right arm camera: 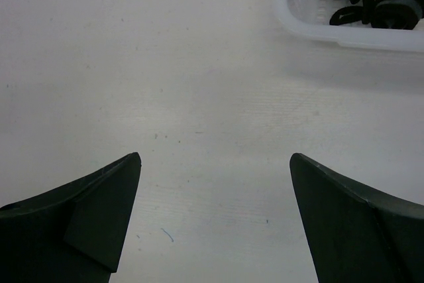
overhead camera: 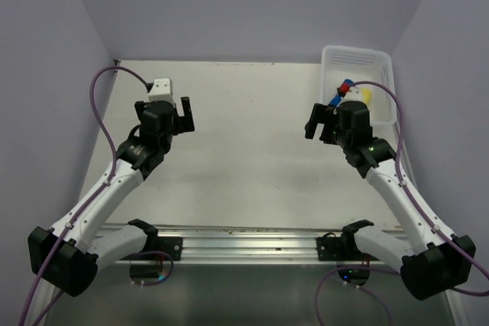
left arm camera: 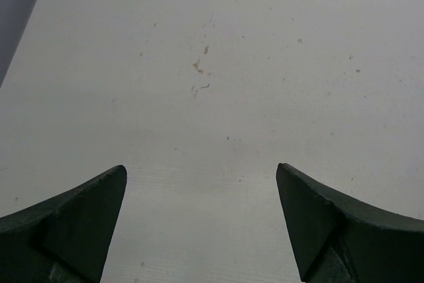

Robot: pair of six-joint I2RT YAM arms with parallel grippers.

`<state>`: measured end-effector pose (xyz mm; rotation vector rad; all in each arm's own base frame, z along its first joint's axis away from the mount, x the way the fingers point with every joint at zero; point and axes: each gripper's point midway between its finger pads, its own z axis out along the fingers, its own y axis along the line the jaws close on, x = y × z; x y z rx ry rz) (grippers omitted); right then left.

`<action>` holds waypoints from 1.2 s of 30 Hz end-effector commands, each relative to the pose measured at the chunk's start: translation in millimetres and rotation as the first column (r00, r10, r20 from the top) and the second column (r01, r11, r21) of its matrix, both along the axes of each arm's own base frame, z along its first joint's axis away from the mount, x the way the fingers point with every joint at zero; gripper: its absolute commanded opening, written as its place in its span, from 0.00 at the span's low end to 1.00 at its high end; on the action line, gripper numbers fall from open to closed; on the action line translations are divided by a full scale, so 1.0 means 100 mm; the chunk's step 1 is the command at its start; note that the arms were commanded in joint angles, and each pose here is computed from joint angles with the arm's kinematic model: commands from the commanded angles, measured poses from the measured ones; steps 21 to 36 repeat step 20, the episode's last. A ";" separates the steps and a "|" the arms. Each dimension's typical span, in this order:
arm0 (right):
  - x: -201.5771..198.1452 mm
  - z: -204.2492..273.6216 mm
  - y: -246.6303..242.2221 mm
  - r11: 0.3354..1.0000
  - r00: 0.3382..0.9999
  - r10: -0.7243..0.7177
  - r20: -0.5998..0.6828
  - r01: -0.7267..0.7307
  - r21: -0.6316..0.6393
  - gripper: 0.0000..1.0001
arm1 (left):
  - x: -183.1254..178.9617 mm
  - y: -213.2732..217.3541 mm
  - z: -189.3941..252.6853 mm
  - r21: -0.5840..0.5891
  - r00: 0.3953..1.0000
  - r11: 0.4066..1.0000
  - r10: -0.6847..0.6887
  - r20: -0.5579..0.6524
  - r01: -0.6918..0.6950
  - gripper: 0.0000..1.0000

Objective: Roll the towels
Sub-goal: Place the rolled towel into the container

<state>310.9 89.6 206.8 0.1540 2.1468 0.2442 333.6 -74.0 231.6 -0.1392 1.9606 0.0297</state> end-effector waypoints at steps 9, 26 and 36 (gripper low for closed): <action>0.04 -0.10 -0.03 0.999 1.000 -0.025 -0.019 0.025 -0.021 0.99 | 0.05 0.05 0.05 0.024 1.000 0.999 0.023 0.013 -0.023 0.99; 0.04 -0.10 -0.01 1.000 1.000 -0.016 -0.007 0.016 -0.004 0.99 | 0.05 0.06 0.03 0.025 1.000 0.999 0.025 0.008 -0.025 0.99; 0.04 -0.10 -0.01 1.000 1.000 -0.016 -0.007 0.016 -0.004 0.99 | 0.05 0.06 0.03 0.025 1.000 0.999 0.025 0.008 -0.025 0.99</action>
